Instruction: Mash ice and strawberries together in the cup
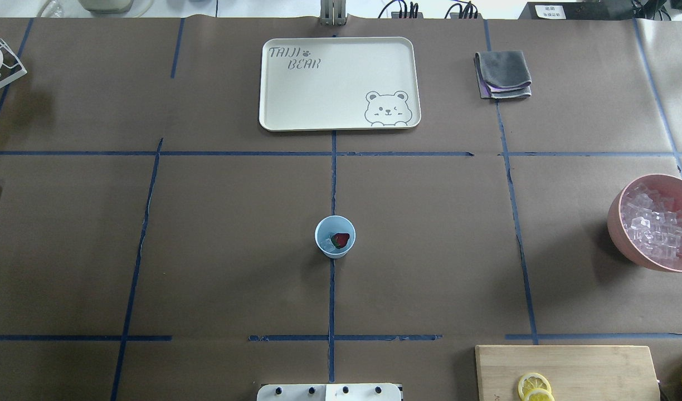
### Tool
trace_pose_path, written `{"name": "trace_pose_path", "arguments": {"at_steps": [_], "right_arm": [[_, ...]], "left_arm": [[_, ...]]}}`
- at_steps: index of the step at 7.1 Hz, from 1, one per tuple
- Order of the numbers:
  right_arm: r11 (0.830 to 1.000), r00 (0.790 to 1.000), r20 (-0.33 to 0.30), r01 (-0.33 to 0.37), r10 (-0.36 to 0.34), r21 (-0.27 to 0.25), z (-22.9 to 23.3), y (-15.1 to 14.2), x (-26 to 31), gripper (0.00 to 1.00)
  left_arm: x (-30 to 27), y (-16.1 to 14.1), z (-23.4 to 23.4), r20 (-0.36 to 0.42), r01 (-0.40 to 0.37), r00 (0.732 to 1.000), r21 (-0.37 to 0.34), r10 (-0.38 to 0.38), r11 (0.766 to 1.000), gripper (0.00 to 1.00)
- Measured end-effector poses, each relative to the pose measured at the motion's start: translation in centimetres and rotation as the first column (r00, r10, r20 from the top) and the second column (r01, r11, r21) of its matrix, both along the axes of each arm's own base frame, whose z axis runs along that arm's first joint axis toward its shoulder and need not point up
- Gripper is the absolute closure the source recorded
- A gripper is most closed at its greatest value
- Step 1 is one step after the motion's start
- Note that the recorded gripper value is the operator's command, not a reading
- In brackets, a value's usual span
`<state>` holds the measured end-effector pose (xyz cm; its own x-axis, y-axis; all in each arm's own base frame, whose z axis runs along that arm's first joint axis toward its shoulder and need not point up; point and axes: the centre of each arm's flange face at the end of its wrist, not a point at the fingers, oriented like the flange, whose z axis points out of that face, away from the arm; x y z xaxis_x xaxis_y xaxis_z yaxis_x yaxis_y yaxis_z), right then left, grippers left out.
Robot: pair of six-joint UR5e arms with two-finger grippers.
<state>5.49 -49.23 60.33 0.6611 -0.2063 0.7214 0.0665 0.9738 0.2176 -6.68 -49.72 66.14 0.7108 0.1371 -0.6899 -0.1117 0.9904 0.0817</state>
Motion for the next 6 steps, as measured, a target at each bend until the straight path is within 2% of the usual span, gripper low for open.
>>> {"name": "trace_pose_path", "arguments": {"at_steps": [6], "right_arm": [[0.999, 1.000, -0.003, -0.019, 0.018, -0.041, 0.79, 0.28, 0.04, 0.01]], "left_arm": [[-0.09, 0.65, 0.40, -0.025, 0.006, 1.000, -0.021, -0.007, 1.000, 0.00]]}}
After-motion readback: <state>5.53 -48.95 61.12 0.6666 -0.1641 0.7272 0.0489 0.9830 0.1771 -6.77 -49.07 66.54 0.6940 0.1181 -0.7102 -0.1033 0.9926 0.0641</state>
